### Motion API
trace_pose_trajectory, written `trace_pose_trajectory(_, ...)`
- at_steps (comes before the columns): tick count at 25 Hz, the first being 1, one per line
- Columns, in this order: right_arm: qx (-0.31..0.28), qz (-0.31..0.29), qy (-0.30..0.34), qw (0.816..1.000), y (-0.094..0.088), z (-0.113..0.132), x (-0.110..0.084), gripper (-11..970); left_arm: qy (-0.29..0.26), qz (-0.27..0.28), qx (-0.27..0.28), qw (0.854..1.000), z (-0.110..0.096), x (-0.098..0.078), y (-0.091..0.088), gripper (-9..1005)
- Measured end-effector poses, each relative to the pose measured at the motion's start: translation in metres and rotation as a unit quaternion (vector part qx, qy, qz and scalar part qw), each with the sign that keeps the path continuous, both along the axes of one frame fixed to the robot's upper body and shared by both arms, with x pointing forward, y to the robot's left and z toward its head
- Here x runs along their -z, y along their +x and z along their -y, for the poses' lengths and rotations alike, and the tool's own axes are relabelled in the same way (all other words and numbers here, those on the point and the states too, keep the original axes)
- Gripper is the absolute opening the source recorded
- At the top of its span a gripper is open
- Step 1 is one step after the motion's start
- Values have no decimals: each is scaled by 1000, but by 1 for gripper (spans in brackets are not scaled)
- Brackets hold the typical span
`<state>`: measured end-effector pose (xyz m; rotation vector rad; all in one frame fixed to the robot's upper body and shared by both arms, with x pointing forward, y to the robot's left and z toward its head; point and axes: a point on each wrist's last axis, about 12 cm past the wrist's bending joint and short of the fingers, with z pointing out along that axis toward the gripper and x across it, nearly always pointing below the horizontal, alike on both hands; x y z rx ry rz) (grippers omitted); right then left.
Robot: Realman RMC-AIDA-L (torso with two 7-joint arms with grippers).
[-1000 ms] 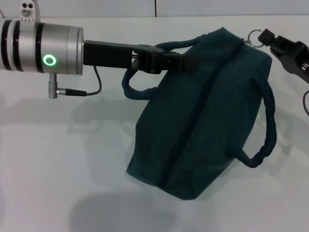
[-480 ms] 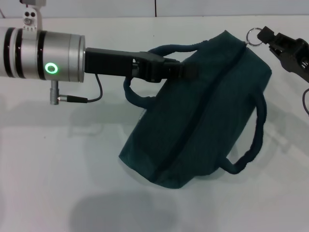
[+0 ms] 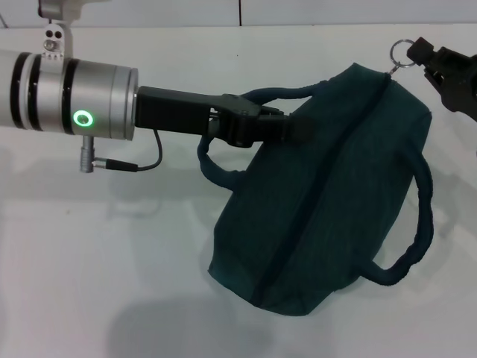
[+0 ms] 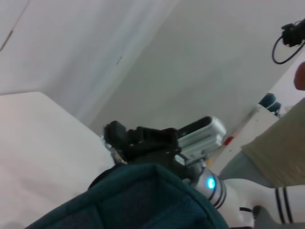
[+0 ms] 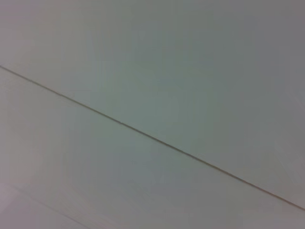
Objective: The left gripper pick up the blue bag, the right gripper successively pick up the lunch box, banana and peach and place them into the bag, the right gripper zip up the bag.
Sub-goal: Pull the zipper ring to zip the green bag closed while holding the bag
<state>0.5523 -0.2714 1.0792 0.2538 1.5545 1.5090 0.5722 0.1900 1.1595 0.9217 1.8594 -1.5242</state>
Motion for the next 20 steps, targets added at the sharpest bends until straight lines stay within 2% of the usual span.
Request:
trace_pose_trajectory(11,2,-15,-2,1000,-3,3,5,3,-44,9,25,999,-1,-9,-7,49)
trace_pose_trajectory(15,-5,-14,-6,1000,-3,-2,5,5,-70,11,-4,998,-7,-9,-5,49)
trace_pose_trajectory(17,-9,-2,-10,1000,-4,-3,4,7,-86,4,-47,995,-13,-4,0,49)
trace_pose_trajectory(20,-18,18,-9,1000,-7,-4,1,9,-90,-3,-58,994,-15,-2,1,49)
